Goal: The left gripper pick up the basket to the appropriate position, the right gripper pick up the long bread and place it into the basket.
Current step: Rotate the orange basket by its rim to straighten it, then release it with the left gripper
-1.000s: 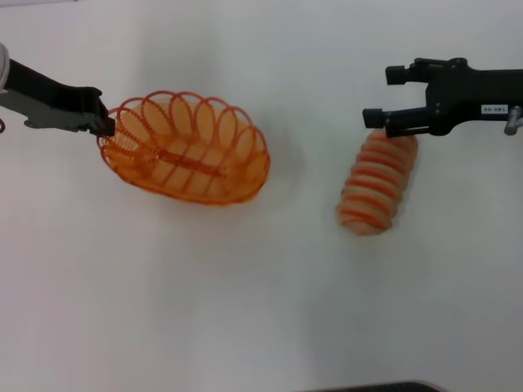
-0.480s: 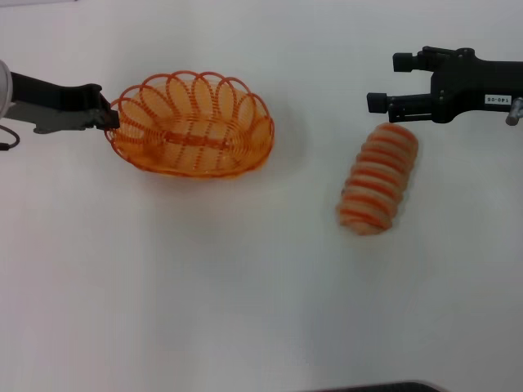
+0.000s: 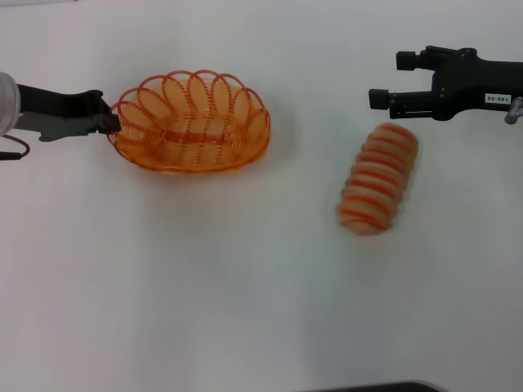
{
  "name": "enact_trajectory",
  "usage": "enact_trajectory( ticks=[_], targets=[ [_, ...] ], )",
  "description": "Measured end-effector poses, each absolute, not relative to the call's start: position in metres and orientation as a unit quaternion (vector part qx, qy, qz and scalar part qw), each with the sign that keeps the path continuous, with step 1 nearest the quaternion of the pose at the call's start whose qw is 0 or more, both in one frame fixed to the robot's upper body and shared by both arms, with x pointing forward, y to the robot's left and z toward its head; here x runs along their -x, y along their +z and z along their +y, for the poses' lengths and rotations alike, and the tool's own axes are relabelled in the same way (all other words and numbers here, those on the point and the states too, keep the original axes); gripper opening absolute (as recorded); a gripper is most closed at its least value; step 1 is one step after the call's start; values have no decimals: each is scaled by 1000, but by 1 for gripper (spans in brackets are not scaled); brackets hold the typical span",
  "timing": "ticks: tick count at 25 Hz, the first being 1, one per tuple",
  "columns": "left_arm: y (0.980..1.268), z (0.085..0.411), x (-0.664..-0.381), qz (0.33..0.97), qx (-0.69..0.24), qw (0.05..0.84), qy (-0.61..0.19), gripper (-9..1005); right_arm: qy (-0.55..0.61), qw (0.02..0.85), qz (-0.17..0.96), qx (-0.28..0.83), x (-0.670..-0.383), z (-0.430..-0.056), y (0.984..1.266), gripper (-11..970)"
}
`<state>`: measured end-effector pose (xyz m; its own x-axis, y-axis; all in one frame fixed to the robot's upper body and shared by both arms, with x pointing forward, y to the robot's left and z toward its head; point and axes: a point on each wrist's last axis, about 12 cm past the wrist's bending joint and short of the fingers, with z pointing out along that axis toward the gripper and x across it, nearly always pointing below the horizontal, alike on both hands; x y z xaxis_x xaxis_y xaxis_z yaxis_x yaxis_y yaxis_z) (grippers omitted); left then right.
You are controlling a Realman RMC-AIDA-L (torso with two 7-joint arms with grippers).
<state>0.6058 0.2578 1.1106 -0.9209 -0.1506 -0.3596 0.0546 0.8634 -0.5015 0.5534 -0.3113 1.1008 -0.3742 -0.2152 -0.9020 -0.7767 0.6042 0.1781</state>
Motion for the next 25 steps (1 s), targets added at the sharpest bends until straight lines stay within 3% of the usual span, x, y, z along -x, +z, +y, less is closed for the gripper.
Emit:
enact_trajectory(
  ticks=[25],
  targets=[
    [1110, 253, -609, 948, 28, 200, -246, 41, 310, 455, 771, 320, -554, -308, 1098, 941]
  ],
)
